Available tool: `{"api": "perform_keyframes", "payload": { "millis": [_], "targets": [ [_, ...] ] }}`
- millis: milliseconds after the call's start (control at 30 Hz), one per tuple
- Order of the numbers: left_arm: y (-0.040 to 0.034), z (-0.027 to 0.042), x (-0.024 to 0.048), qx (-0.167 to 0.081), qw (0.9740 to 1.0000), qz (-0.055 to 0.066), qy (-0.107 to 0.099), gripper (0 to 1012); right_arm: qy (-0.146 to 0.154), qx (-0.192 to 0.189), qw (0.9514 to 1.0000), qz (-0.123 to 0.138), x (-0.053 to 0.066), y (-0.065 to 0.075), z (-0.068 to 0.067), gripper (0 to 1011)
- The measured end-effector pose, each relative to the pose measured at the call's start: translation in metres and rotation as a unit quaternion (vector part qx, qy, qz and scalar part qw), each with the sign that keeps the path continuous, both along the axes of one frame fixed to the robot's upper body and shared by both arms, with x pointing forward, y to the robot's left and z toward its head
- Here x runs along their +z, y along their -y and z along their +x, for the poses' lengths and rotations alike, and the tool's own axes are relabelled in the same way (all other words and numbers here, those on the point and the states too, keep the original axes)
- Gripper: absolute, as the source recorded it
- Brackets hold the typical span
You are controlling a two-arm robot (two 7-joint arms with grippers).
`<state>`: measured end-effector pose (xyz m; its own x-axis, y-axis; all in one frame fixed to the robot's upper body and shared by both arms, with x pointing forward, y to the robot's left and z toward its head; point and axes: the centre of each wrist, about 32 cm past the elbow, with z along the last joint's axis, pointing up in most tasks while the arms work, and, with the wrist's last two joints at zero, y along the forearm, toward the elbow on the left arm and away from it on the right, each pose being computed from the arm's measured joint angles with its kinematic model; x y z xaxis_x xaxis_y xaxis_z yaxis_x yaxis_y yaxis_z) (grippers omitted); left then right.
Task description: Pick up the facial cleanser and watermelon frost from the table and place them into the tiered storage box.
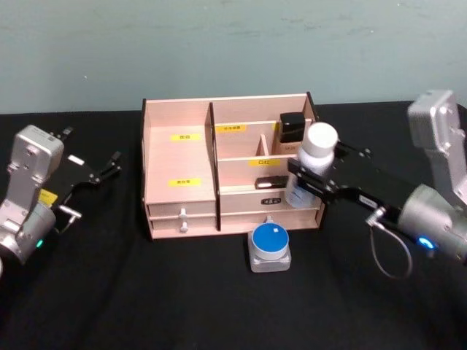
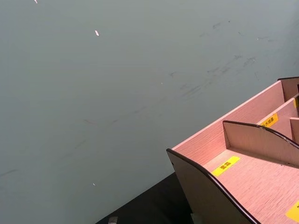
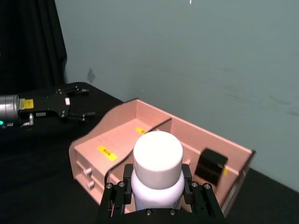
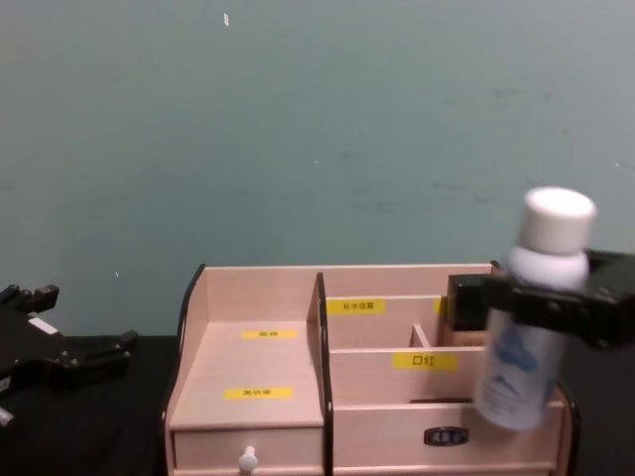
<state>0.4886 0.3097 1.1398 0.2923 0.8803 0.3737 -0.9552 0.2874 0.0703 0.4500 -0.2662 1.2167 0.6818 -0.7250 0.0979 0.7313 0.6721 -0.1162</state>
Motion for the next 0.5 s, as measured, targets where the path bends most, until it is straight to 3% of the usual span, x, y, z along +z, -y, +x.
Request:
{"api": "perform_keyframes", "payload": {
  "millis": [500],
  "targets": [
    [0.0000, 0.0000, 0.0000, 0.000, 1.0000, 0.000, 0.000, 1010, 0.012, 0.011, 0.9998, 0.010, 0.011, -0.040, 0.060, 602]
  ]
}}
